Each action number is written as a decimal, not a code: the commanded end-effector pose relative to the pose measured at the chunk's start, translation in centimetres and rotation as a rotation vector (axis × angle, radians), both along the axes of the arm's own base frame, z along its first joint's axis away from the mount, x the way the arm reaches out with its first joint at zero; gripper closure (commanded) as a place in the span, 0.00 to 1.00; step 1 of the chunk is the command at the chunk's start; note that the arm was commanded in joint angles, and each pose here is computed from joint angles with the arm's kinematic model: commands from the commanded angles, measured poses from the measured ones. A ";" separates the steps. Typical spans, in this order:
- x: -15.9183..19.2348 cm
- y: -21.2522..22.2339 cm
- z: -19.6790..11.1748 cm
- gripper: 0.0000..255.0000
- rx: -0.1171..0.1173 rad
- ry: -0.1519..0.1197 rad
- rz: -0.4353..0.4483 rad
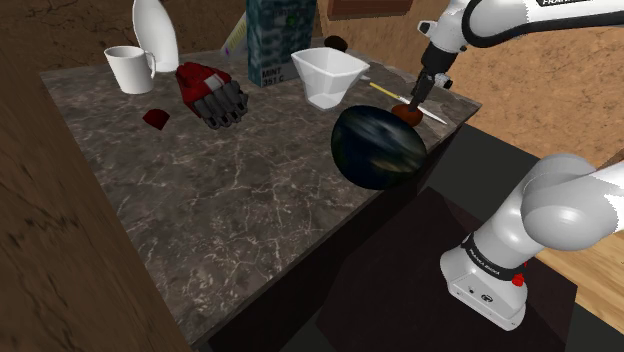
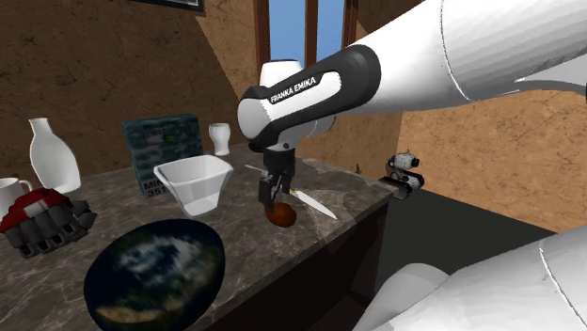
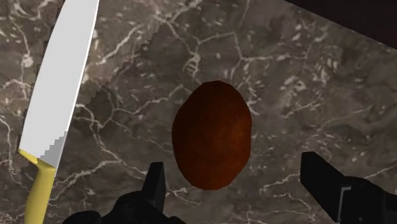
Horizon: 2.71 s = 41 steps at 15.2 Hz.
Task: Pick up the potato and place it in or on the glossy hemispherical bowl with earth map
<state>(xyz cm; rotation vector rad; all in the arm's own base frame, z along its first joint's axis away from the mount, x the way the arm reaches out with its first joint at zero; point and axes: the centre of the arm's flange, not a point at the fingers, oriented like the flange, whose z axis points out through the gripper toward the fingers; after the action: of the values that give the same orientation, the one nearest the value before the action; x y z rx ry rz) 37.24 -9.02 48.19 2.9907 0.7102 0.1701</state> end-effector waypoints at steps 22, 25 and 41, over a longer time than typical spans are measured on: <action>1.2 -0.8 -4.7 1.00 0.000 -0.010 0.047; 1.2 -0.8 -4.7 1.00 0.000 -0.010 0.047; 1.2 -0.8 3.2 1.00 0.000 -0.010 0.047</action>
<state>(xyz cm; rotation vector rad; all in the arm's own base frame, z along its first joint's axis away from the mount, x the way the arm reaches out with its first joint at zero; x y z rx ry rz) 38.51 -9.75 50.85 2.9723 0.7794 0.1880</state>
